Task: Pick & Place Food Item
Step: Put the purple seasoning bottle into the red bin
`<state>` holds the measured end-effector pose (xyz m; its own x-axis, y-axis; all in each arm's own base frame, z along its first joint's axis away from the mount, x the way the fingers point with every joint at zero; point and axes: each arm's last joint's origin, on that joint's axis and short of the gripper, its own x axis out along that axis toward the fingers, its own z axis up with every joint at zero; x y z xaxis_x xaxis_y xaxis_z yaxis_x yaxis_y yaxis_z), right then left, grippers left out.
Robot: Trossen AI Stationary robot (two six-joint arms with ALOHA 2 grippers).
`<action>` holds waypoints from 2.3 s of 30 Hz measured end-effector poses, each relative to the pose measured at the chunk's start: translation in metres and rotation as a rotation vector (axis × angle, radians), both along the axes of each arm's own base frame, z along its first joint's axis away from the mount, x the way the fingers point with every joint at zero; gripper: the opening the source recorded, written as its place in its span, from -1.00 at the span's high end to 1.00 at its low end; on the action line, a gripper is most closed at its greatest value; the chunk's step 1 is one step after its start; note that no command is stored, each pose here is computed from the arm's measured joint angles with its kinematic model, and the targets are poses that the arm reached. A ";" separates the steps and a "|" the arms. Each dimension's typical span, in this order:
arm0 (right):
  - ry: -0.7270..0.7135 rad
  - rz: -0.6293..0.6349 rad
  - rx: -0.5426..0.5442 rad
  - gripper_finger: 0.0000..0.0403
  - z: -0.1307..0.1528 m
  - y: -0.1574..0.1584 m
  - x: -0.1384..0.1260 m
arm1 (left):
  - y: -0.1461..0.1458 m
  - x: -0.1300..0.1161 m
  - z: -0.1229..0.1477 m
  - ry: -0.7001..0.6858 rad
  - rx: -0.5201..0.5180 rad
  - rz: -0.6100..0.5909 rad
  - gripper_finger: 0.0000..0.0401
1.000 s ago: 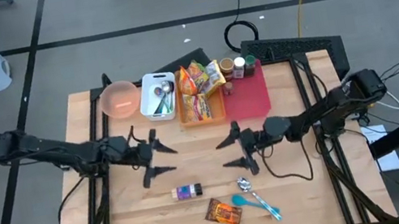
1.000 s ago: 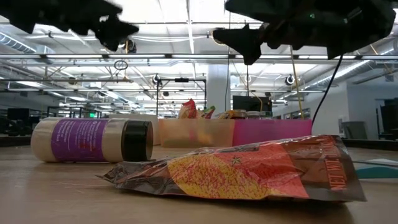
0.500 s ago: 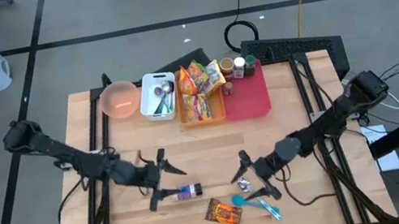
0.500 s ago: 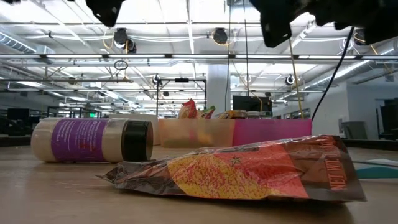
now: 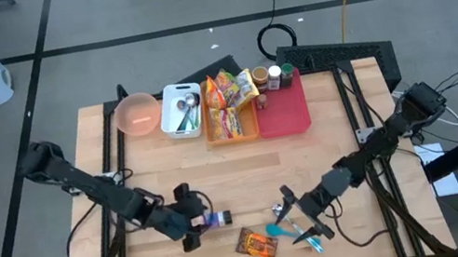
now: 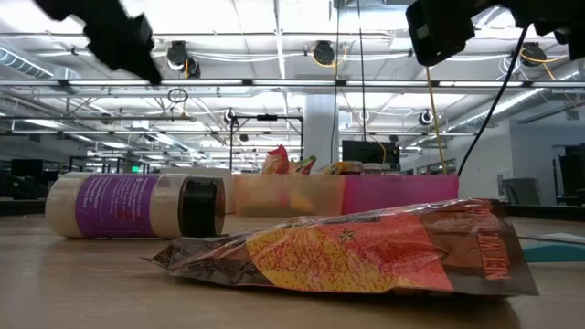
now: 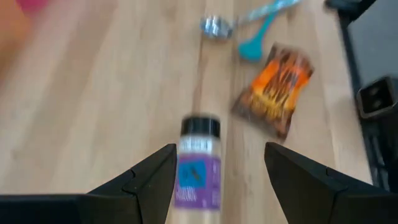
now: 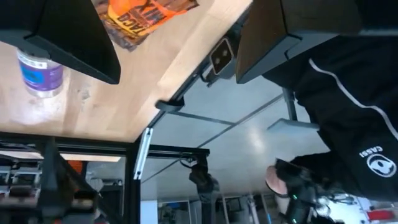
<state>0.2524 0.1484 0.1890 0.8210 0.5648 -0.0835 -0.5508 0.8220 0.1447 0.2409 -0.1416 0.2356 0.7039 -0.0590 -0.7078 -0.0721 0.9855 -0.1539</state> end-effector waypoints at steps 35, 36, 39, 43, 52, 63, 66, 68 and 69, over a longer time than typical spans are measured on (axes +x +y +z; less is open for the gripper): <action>0.030 -0.004 -0.011 -0.53 -0.003 0.000 0.000 | 0.011 0.025 -0.082 0.462 -0.034 0.010 -0.26; 0.031 -0.006 -0.012 -0.53 -0.003 0.000 0.000 | 0.011 0.025 -0.082 0.462 -0.034 0.010 -0.25; 0.031 -0.007 -0.012 -0.53 -0.003 0.000 0.000 | 0.011 0.025 -0.082 0.462 -0.035 0.011 -0.17; 0.031 -0.007 -0.012 -0.53 -0.003 0.000 0.000 | 0.010 0.024 -0.082 0.470 -0.048 0.005 0.02; 0.030 -0.005 -0.011 -0.53 -0.003 0.000 0.000 | 0.010 0.025 -0.079 0.460 -0.042 -0.015 0.09; -0.101 -0.083 -0.100 -0.53 0.009 -0.003 -0.002 | 0.006 0.061 -0.043 0.171 -0.003 -0.115 0.10; -0.111 -0.200 -0.192 -0.53 0.011 -0.006 -0.003 | 0.007 0.071 -0.034 0.065 0.039 -0.144 0.10; -0.119 -0.280 -0.230 -0.53 0.012 -0.008 -0.004 | 0.010 0.075 -0.031 0.021 0.088 -0.134 0.10; -0.120 -0.322 -0.241 -0.53 0.012 -0.009 -0.003 | 0.012 0.077 -0.030 0.005 0.113 -0.122 0.10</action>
